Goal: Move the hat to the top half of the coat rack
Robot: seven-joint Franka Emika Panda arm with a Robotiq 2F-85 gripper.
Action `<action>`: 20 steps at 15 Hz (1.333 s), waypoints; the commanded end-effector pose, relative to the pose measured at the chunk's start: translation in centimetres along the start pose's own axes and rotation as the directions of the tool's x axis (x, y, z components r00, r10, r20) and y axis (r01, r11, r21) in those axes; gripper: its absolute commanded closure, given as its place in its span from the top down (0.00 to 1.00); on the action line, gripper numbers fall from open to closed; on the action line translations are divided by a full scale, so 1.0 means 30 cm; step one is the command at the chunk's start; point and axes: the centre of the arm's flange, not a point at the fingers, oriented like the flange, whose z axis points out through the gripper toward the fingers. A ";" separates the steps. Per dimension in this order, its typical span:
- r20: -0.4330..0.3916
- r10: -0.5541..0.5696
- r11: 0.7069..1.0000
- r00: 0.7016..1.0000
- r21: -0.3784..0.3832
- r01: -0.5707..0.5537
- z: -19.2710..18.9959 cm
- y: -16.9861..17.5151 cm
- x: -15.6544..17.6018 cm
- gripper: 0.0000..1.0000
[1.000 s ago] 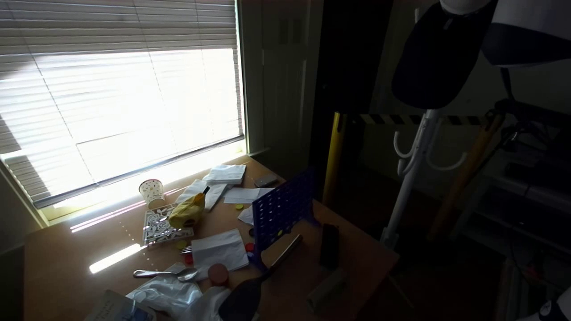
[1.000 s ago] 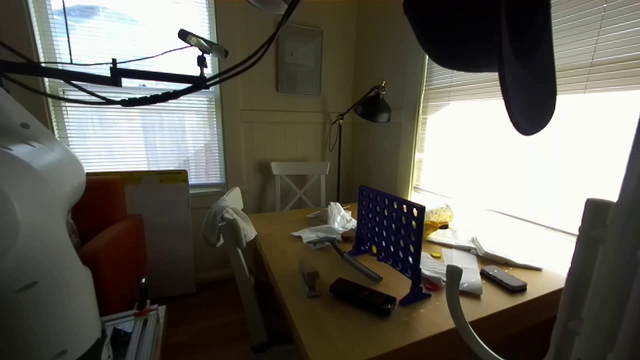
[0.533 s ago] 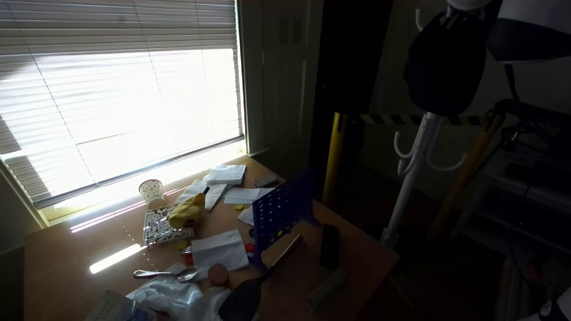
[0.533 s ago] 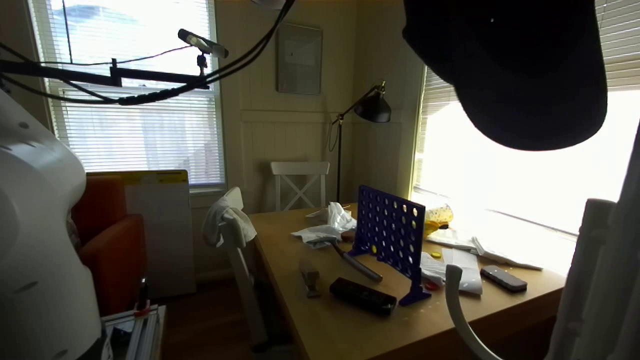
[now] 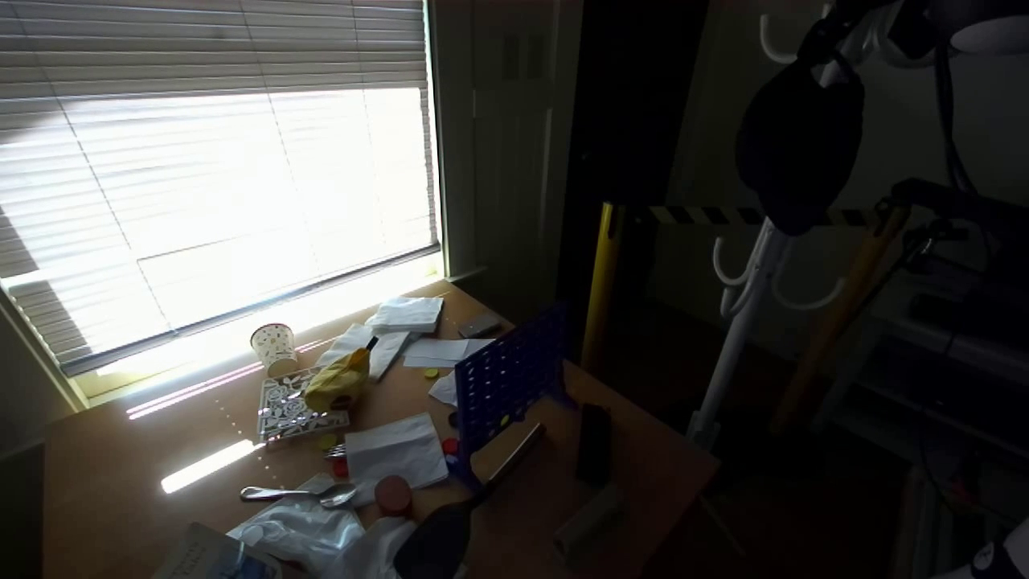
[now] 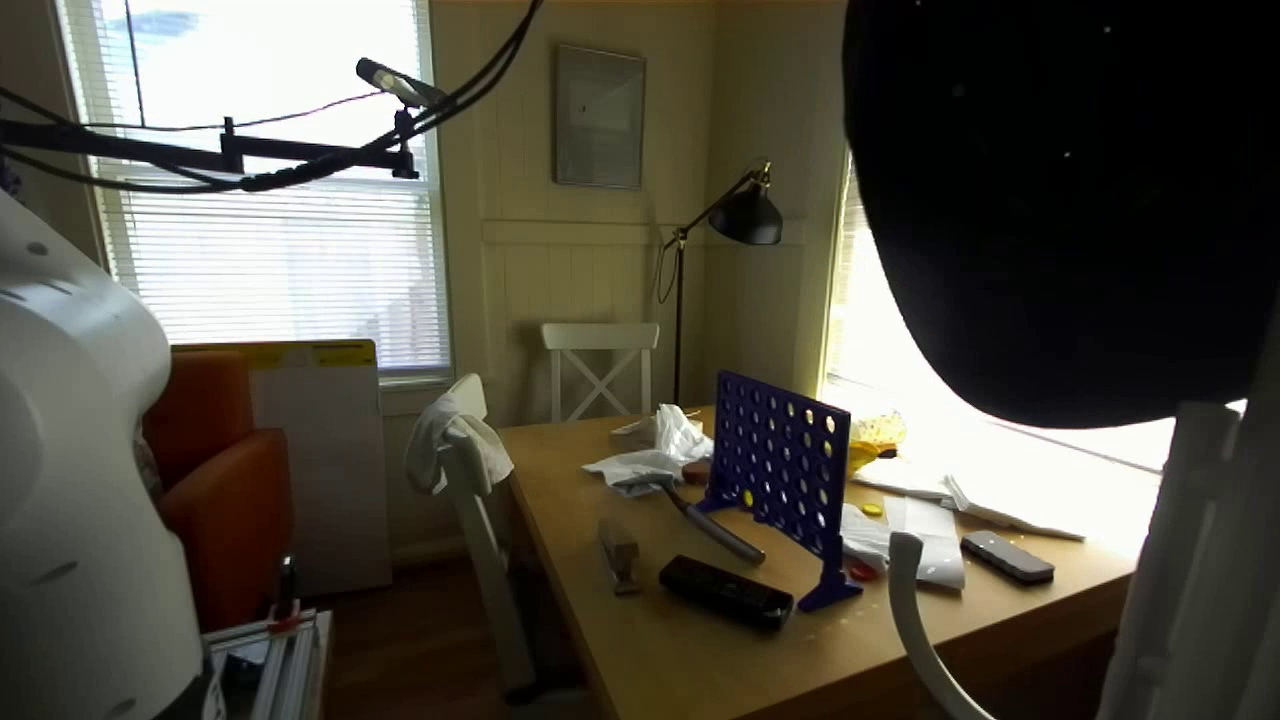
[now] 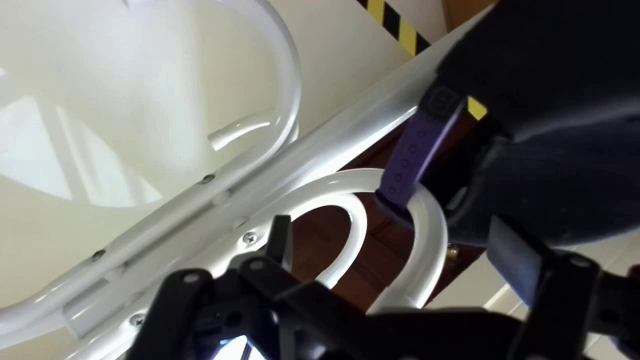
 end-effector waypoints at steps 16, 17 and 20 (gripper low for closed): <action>0.141 0.059 0.794 0.988 0.593 -0.132 -0.157 0.165 -0.159 1.00; 0.130 0.030 0.784 0.991 0.612 -0.104 -0.151 0.124 -0.188 1.00; 0.124 -0.064 0.758 0.990 0.652 -0.033 -0.133 0.007 -0.258 1.00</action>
